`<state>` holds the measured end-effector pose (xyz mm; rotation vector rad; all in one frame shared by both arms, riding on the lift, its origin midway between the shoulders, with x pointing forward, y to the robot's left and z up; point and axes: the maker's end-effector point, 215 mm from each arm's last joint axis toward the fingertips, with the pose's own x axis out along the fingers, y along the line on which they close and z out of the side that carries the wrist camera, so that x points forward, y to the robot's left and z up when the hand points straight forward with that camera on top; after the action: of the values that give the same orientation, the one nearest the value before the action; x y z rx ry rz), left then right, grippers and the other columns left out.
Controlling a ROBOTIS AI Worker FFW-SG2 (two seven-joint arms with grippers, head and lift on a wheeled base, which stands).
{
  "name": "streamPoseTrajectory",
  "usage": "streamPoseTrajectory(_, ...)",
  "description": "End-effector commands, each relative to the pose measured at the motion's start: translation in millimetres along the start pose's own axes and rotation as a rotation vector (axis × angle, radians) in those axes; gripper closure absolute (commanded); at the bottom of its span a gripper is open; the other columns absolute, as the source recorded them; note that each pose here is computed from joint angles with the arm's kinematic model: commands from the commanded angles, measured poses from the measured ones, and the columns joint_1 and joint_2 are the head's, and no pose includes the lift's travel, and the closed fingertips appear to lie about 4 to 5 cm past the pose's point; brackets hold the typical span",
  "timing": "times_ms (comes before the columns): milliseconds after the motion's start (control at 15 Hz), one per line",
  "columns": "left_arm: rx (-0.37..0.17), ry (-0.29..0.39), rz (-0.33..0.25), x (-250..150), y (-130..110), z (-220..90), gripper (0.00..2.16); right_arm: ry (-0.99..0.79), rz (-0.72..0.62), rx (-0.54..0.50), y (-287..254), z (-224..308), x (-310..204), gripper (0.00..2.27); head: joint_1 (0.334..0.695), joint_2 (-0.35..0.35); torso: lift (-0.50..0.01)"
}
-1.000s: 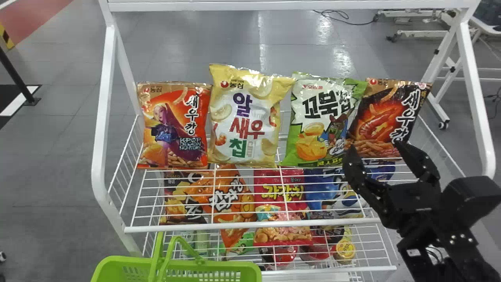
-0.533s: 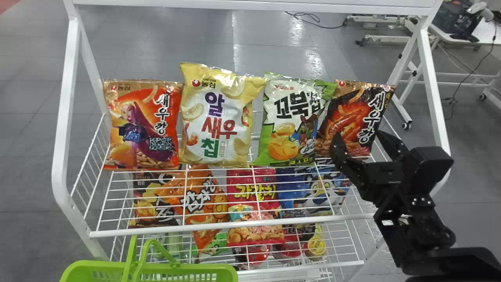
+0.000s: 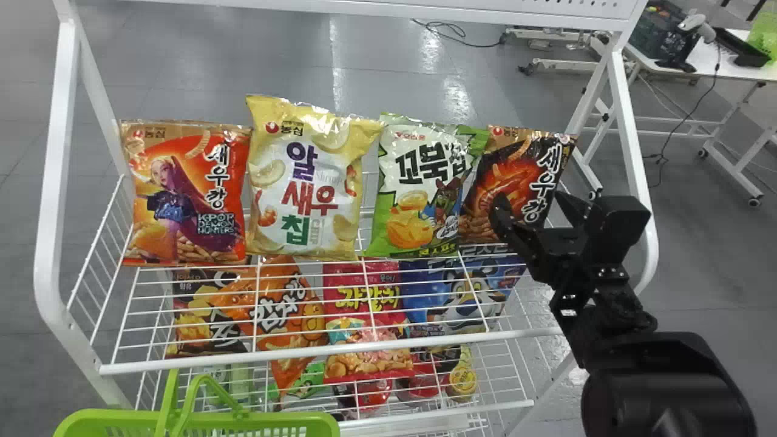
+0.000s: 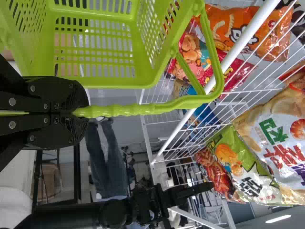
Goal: Hold basket handle with left hand then pick spicy shrimp crackers with right hand and place into basket
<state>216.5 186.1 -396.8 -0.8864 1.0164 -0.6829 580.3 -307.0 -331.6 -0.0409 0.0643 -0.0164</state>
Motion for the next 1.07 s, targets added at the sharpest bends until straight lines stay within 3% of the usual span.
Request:
streamPoseTrajectory(0, 0.001, 0.004, 0.002, 0.4, 0.3, -0.6, 1.89, 0.011, -0.006, -0.001, -3.0, -1.4, 10.5, 0.14, 0.695, -0.171, -0.037)
streamPoseTrajectory(733, 0.007, 0.002, 0.015, 3.2, 3.4, 3.6, 1.89, 0.076, 0.047, 0.017, 5.5, -21.3, 34.7, 0.17, 0.695, -0.167, -0.037)
streamPoseTrajectory(800, 0.006, 0.003, 0.018, 2.9, 4.4, 3.5, 1.89, 0.074, 0.052, 0.017, 7.7, -20.6, 34.8, 0.22, 0.695, -0.164, -0.037)
streamPoseTrajectory(1000, 0.004, 0.002, 0.024, 2.4, 7.4, 4.4, 1.89, 0.073, 0.077, 0.02, 15.9, -21.5, 31.6, 0.66, 0.695, -0.15, -0.037)
